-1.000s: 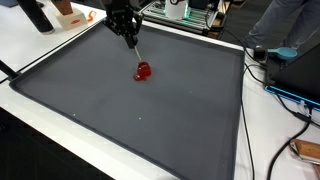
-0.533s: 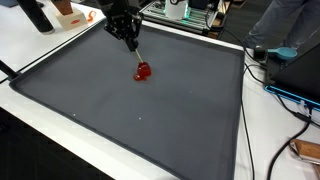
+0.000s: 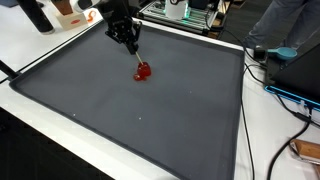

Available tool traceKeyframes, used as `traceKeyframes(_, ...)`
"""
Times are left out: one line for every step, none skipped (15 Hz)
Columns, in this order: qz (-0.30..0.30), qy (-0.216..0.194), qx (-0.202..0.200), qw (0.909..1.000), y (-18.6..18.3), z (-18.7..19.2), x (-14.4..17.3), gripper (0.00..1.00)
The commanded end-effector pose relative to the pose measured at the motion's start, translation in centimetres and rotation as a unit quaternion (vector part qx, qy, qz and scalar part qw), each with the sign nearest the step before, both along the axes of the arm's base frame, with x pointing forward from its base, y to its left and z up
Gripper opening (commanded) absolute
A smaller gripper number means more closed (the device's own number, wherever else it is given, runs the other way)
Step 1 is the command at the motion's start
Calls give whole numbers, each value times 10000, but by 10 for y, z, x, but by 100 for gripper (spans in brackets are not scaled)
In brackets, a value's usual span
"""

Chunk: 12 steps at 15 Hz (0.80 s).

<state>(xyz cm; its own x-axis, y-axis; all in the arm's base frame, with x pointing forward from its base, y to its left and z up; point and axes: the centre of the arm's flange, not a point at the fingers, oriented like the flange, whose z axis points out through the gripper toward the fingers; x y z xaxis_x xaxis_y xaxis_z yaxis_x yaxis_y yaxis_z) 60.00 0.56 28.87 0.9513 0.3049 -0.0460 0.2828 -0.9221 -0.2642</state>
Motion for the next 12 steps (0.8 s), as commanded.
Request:
traceKeyframes(19,-36,122,9999,-2,-14,-1,3)
traceKeyframes(17,-35,116,9999,-2,-17,0,3)
traceKeyframes(20,-24,122,9999,-1,-20,0,3)
traceKeyframes(27,-12,128,9999,-1,-22,1,3)
traceKeyframes(30,6,133,9999,0,-26,1,3)
traceKeyframes(33,17,134,9999,0,-28,2,3)
traceKeyframes(34,36,148,9999,0,-31,2,3)
traceKeyframes(34,51,152,9999,0,-33,2,3)
traceKeyframes(32,65,160,9998,0,-35,2,3)
traceKeyframes(34,76,172,9998,0,-37,2,3)
traceKeyframes(28,69,179,9998,-1,-37,3,3)
traceKeyframes(19,72,189,9998,-1,-37,4,3)
